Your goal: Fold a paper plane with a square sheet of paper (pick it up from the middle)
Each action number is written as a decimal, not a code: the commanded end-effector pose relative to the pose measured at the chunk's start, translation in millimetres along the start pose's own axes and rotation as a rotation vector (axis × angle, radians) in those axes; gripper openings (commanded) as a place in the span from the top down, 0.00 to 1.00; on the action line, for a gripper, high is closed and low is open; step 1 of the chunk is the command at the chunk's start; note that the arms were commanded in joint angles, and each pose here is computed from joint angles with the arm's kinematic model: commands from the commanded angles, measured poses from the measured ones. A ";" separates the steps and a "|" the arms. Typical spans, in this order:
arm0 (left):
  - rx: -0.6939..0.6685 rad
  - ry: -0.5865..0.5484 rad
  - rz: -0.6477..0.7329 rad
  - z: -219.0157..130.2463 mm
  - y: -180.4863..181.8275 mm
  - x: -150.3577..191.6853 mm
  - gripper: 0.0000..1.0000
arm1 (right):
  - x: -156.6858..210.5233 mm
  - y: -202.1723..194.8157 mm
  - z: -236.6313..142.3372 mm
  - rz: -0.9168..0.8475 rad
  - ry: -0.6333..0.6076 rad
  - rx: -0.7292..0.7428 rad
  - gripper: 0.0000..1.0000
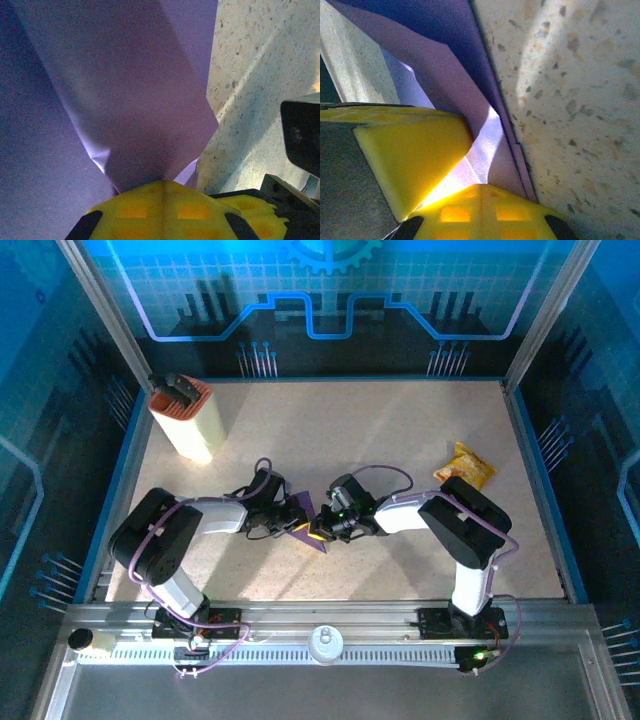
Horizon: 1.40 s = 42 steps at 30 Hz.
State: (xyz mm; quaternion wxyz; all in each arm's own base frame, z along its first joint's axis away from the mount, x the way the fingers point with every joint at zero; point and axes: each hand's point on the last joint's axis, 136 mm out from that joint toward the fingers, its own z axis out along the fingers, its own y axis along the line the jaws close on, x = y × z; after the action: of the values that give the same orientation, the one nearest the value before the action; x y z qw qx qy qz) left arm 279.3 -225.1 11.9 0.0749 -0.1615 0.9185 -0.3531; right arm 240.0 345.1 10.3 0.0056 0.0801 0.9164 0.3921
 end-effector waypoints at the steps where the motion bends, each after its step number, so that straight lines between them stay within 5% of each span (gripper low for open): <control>1: -0.074 -0.030 -0.059 6.3 30.5 -10.3 0.98 | 38.6 -84.0 3.9 0.116 0.084 0.278 1.00; 27: -0.045 -0.140 -0.097 -27.6 37.6 -115.3 0.94 | 48.8 -101.5 5.4 0.080 0.116 0.311 1.00; 42: 0.036 -0.193 -0.098 -65.5 2.6 -92.6 0.90 | 45.4 -92.7 6.5 0.075 0.106 0.284 1.00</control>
State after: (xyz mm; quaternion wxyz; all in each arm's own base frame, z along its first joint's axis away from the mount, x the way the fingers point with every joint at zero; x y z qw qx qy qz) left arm 362.7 -146.2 50.0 0.1479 -0.2324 0.8949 -0.3510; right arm 240.0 345.8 9.7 0.0258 0.0583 0.9152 0.3980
